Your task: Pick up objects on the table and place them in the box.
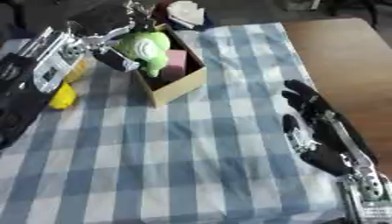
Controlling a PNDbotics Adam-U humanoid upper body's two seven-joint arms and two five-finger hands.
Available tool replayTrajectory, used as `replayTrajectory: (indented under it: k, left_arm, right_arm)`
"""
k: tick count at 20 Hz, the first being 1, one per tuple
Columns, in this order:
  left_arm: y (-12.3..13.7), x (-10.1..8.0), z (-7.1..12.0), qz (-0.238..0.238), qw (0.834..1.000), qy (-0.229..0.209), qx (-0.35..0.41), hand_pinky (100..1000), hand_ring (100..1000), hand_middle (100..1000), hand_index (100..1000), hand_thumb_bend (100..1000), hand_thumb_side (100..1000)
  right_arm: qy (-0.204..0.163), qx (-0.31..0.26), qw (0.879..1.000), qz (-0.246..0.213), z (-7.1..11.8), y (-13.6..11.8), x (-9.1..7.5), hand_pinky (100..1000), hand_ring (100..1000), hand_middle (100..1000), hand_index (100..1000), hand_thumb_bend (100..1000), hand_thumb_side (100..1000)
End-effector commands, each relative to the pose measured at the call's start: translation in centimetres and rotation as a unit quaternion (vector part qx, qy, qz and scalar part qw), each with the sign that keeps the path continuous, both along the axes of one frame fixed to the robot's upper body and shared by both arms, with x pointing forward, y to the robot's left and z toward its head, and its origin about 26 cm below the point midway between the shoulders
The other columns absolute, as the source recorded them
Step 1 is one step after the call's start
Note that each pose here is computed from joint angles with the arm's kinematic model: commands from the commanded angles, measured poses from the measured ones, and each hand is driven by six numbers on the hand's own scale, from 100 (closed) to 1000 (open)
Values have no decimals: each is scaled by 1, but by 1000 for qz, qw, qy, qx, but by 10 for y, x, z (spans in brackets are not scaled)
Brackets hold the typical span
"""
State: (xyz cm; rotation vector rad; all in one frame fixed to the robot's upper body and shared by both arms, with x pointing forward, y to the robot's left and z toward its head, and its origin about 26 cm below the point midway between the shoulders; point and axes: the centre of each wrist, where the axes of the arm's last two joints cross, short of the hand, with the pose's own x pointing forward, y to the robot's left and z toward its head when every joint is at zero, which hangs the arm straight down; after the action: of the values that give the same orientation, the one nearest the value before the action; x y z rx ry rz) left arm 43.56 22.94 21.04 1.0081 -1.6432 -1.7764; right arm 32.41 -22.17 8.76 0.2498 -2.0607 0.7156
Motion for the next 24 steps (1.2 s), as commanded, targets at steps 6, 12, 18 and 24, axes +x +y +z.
replayTrajectory:
  k: [6, 12, 18, 24]
  left_arm:
    - [-7, 7, -11, 31, 999, 30, 15, 690, 605, 640, 839, 306, 177]
    - [-1, 9, -20, 67, 995, 70, 22, 750, 713, 773, 886, 329, 289]
    - [10, 7, -11, 93, 993, 75, 12, 782, 760, 835, 904, 327, 495]
    - [24, -3, 12, 101, 993, 57, -19, 777, 755, 834, 897, 281, 496]
  right_arm:
    - [-12, 1, 1000, 11, 7, 2, 2, 1000, 967, 969, 1000, 100, 399]
    - [-12, 1, 1000, 11, 8, 2, 2, 1000, 967, 969, 1000, 100, 399]
    - [-13, 1, 1000, 9, 7, 2, 2, 1000, 966, 969, 1000, 100, 400]
    - [-13, 1, 1000, 5, 7, 1, 2, 1000, 966, 969, 1000, 100, 402]
